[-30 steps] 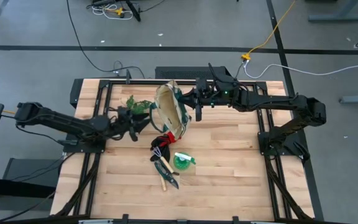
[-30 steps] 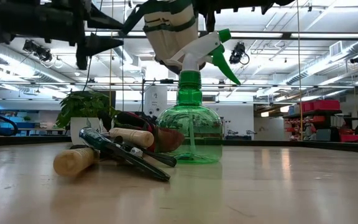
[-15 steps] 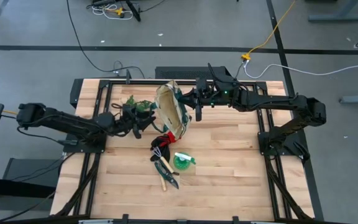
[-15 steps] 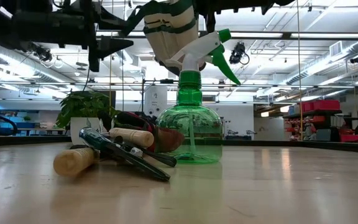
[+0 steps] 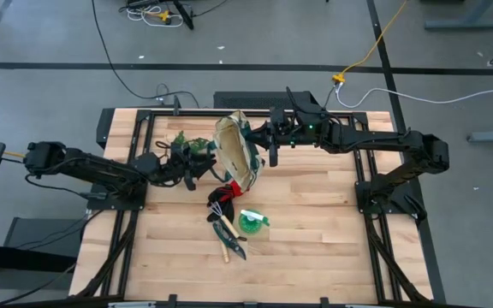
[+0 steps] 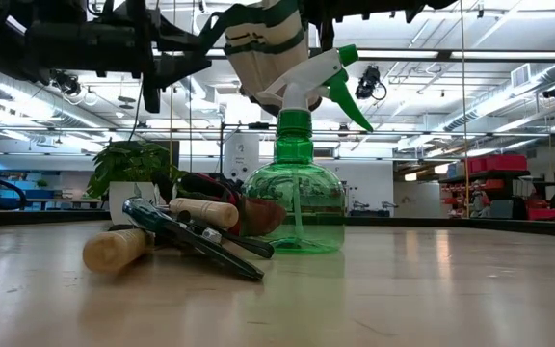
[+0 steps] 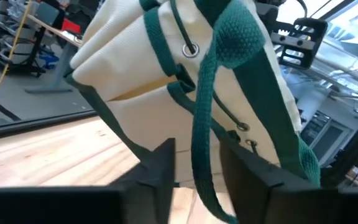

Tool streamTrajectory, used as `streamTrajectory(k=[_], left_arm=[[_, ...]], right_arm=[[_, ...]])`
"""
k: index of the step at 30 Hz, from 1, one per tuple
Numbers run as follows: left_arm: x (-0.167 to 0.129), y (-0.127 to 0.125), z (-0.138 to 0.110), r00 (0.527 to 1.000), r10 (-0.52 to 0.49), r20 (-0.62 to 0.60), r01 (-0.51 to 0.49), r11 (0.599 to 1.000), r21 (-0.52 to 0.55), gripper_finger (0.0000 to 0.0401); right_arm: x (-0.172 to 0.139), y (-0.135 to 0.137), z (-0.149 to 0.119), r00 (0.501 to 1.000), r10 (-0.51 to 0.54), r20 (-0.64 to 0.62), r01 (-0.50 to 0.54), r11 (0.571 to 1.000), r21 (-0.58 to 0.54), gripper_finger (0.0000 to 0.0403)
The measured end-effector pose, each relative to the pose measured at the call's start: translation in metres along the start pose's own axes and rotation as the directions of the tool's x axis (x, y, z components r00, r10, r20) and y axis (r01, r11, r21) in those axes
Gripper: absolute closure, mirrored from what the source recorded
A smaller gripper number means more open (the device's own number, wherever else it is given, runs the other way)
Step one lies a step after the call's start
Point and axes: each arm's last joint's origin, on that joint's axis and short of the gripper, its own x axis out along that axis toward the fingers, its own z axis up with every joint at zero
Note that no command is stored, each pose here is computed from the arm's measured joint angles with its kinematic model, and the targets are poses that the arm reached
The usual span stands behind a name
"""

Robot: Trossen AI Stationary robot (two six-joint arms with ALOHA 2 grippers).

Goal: Pick & Place Garden tools in Gardening bag
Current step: Prepare the white gardening bag on the table

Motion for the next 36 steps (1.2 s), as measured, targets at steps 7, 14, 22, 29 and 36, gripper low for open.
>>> streamTrajectory(k=[7,14,22,29,36], left_arm=[[0.000,0.000,0.000,1.000,-0.001,0.000,0.001,1.000,0.005,0.0389],[0.000,0.000,0.000,1.000,-0.001,0.000,0.001,1.000,0.003,0.0392],[0.000,0.000,0.000,1.000,-0.001,-0.001,0.001,1.000,0.008,0.0392],[0.000,0.000,-0.001,1.000,0.003,-0.008,-0.003,1.000,0.012,0.0392],[0.000,0.000,-0.001,1.000,0.004,-0.008,-0.003,1.000,0.020,0.0392]], right_arm=[[0.000,0.000,-0.002,1.000,-0.004,-0.020,0.004,1.000,0.003,0.0401],[0.000,-0.002,-0.007,0.997,-0.017,-0.070,0.017,1.000,-0.002,0.0401],[-0.001,-0.004,-0.012,0.993,-0.029,-0.118,0.029,1.000,0.001,0.0401],[-0.010,-0.008,-0.011,0.980,-0.112,-0.164,0.114,0.993,0.003,0.0401],[-0.025,-0.009,-0.011,0.948,-0.212,-0.238,0.215,0.977,-0.014,0.0401]])
